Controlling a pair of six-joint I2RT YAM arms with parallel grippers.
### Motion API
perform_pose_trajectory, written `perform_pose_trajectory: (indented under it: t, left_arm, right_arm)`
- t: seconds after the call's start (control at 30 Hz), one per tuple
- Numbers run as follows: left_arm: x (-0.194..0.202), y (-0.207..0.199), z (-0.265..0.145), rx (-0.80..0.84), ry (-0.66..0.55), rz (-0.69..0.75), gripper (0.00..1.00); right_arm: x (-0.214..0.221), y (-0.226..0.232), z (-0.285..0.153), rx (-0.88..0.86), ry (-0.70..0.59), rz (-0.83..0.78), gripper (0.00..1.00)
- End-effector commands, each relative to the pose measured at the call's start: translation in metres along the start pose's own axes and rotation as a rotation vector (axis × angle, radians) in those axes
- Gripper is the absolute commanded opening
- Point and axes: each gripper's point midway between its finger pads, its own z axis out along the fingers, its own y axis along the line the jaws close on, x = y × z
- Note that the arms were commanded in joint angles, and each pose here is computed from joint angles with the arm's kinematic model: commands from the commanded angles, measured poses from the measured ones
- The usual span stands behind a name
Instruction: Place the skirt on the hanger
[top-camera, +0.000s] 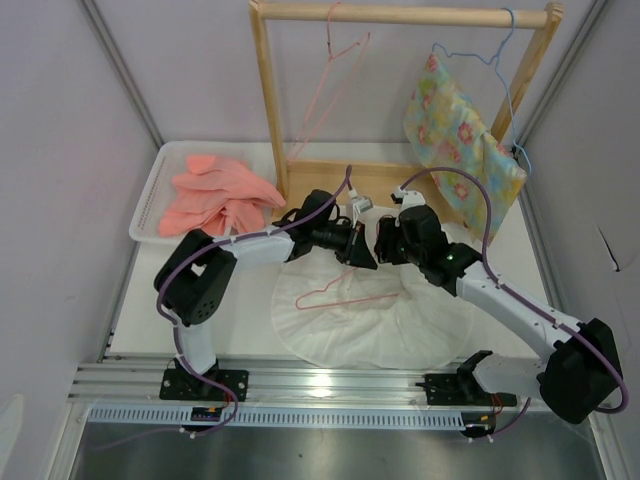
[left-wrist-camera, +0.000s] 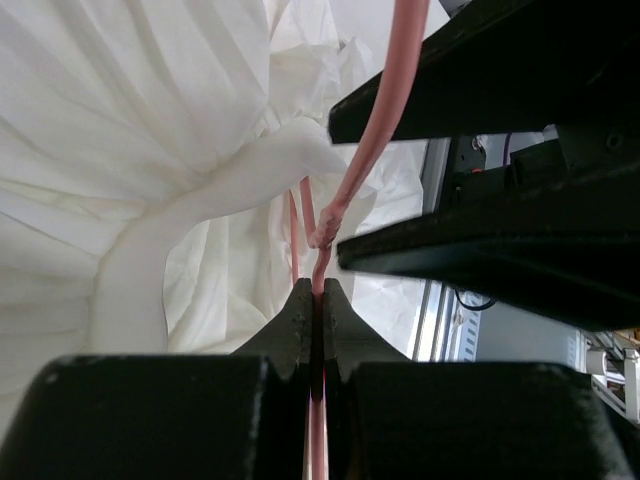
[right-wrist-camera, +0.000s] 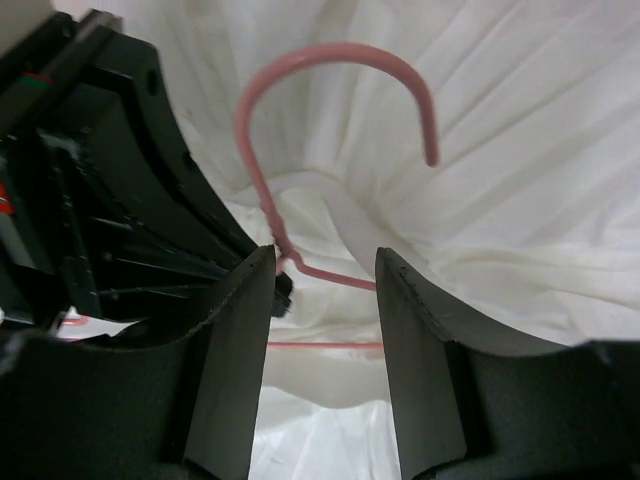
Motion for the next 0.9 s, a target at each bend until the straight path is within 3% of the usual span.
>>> perform_pose_trajectory:
  t: [0.0, 0.23, 0.37, 0.7, 0.87]
  left_arm:
    - [-0.011, -0.012, 0.005, 0.032, -0.001, 0.062, 0.00]
    - [-0.014, -0.019, 0.008, 0.038, 0.003, 0.076, 0.00]
    - [-0.013, -0.021, 0.007, 0.037, 0.001, 0.084, 0.00]
    - [-0.023, -0.019, 0.005, -0.027, -0.024, 0.105, 0.00]
    - [-0.027, -0.012, 0.003, -0.088, -0.038, 0.097, 0.00]
  right_arm:
    - [-0.032, 0.023, -0.002, -0.086, -0.080, 0.045, 0.50]
    - [-0.030, 0.020, 0.000, -0.066, -0.088, 0.078, 0.49]
    - [-0.025, 0.015, 0.013, -0.030, -0.067, 0.091, 0.38]
    - [-0.012, 0.012, 0.017, -0.009, -0.051, 0.098, 0.34]
    - [-0.006, 0.012, 0.019, 0.016, -0.034, 0.080, 0.10]
